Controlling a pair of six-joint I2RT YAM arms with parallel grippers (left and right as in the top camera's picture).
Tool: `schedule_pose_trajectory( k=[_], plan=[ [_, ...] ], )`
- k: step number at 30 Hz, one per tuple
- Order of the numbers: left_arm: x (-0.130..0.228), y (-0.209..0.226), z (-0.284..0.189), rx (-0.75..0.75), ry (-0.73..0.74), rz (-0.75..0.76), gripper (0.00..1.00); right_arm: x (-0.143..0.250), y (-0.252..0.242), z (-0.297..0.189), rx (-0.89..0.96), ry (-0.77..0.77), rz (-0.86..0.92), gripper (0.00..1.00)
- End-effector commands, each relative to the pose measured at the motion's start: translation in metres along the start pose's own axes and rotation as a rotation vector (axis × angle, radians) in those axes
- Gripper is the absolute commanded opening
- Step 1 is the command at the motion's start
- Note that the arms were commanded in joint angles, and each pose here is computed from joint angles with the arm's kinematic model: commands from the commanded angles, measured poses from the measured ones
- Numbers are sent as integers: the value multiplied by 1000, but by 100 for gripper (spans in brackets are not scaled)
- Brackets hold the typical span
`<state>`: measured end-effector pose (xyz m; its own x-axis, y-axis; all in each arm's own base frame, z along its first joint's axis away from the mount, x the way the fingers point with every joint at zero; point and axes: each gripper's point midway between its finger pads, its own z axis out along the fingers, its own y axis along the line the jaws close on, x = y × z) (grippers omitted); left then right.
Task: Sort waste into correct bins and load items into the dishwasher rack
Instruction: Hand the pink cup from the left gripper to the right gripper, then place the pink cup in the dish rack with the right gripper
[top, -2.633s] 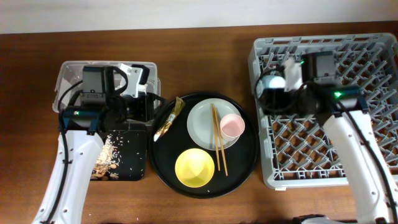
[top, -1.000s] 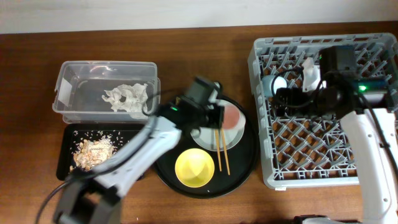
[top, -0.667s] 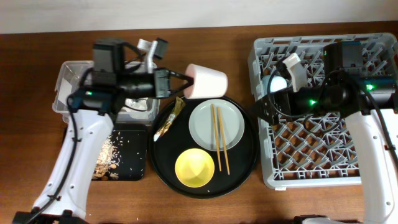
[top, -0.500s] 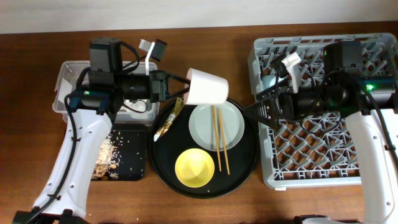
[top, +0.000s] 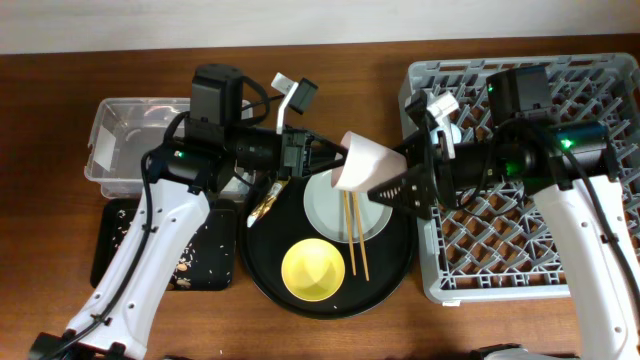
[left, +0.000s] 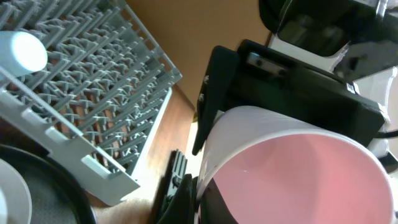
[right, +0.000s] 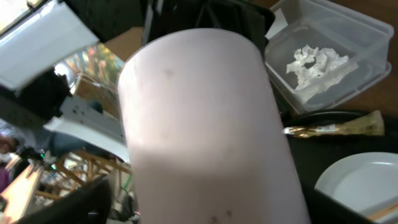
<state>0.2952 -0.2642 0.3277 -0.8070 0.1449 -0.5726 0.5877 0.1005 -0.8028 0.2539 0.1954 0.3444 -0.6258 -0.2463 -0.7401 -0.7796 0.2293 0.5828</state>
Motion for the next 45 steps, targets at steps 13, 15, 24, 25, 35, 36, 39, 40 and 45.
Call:
schedule_pose_trajectory(
  k=[13,15,24,25,35,36,39,40,45],
  plan=[
    [-6,11,-1,-58,-29,39,30,7,-18,-1,124,63,-12,64],
    [-8,16,-2,-91,-41,39,41,10,-24,-2,159,78,6,63],
    [-15,72,-16,-412,-121,-30,47,36,-78,-25,528,183,227,56],
    [-13,81,-20,-465,-124,-52,46,42,-89,-34,613,195,283,56],
    [14,129,-54,-794,-110,-184,46,107,-130,-121,1277,318,670,54],
    [17,131,-56,-815,-103,-194,46,114,-132,-124,1308,338,695,54],
    [20,132,-57,-821,-80,-167,46,129,-137,-125,1329,390,721,54],
    [20,133,-58,-834,-80,-167,46,134,-138,-123,1328,406,732,54],
    [21,144,-71,-932,-91,-169,46,163,-143,-117,1323,480,794,54]
  ],
)
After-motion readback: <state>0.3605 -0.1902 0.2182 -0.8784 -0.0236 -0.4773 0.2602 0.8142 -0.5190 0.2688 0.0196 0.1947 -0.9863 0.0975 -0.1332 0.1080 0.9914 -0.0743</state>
